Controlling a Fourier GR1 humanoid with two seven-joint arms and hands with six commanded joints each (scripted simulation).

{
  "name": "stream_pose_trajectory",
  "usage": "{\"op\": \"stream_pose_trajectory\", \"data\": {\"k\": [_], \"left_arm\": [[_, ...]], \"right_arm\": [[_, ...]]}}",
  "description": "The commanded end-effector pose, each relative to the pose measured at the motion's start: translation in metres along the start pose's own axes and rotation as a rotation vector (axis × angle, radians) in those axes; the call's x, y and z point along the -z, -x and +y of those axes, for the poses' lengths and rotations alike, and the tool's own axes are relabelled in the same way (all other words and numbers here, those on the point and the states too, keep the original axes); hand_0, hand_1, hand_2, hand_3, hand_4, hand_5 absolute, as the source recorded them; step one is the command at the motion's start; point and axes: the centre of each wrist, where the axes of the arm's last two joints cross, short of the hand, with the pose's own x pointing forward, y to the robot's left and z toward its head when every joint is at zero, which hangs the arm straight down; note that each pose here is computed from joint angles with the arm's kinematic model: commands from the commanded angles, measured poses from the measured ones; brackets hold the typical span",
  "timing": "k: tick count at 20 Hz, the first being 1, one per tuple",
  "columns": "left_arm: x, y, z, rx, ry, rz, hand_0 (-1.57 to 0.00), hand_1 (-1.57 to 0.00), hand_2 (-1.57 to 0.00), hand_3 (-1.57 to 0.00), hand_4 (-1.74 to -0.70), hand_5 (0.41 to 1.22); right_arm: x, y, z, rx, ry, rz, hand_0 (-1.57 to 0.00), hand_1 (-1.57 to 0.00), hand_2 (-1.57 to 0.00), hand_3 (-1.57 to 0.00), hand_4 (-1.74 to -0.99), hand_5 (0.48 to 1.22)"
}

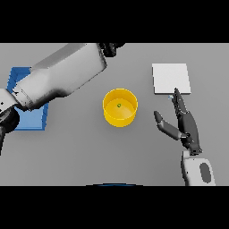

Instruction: Pick up the red beaker and tilt it to pour out 1 green nut into yellow bowl. Pick up the yellow bowl and place it on the metallic measuring scale.

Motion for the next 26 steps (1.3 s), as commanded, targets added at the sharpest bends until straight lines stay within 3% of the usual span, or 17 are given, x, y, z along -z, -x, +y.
{"op": "stream_pose_trajectory", "data": {"k": [1,4,5,7,10,14,17,22,23,26], "left_arm": [[-0.001,0.014,0.002,-0.017,-0.024,0.020,-1.57,-1.42,-1.41,-1.28,-1.63,1.205],[-0.012,0.084,0.006,-0.162,0.002,0.193,-1.57,-1.49,-1.49,-1.42,-1.55,1.213],[-0.012,0.093,0.006,-0.201,0.004,0.223,-1.57,-1.51,-1.50,-1.45,-1.54,1.214],[-0.028,0.142,-0.027,-0.490,0.059,0.359,-1.57,-1.53,-1.53,-1.45,-1.61,1.217],[-0.048,0.174,-0.092,-0.861,0.096,0.493,-1.57,-1.55,-1.55,-1.44,-1.67,1.219],[-0.066,0.177,-0.150,-1.124,0.067,0.633,-1.57,-1.56,-1.56,-1.40,-1.71,1.220],[-0.081,0.169,-0.196,-1.274,0.106,0.789,-1.57,-1.57,-1.57,-1.41,-1.73,1.221],[-0.095,0.124,-0.262,-1.481,0.242,0.954,-1.57,-1.57,-1.57,-1.50,-1.74,1.221],[-0.097,0.111,-0.273,-1.522,0.260,0.974,-1.57,-1.57,-1.57,-1.44,-1.74,1.221],[-0.101,0.077,-0.295,-1.641,0.304,1.031,-1.57,-1.57,-1.57,-1.45,-1.74,1.221]], "right_arm": [[0.000,0.003,-0.001,-0.012,0.000,0.012,0.00,0.00,0.00,0.00,-1.241,0.626],[0.003,0.003,-0.001,-0.010,-0.010,0.013,0.00,0.00,0.00,0.00,-1.266,0.639],[0.004,0.003,-0.002,-0.006,-0.011,0.006,0.00,0.00,0.00,0.00,-1.274,0.642],[-0.001,0.003,-0.005,-0.018,-0.016,0.000,0.00,0.00,0.00,0.00,-1.292,0.645],[0.005,-0.001,-0.006,-0.035,-0.038,-0.012,0.00,0.00,0.00,0.00,-1.313,0.652],[0.008,0.001,-0.001,-0.059,-0.047,-0.031,0.00,0.00,0.00,0.00,-1.301,0.652],[0.007,-0.001,-0.002,-0.052,-0.040,-0.029,0.00,0.00,0.00,0.00,-1.286,0.649],[0.008,0.004,0.001,-0.039,-0.060,-0.015,0.00,0.00,0.00,0.00,-1.285,0.663],[0.010,0.004,0.002,-0.051,-0.062,-0.018,0.00,0.00,0.00,0.00,-1.293,0.667],[0.007,0.004,-0.001,-0.052,-0.063,-0.024,0.00,0.00,0.00,0.00,-1.303,0.682]]}}
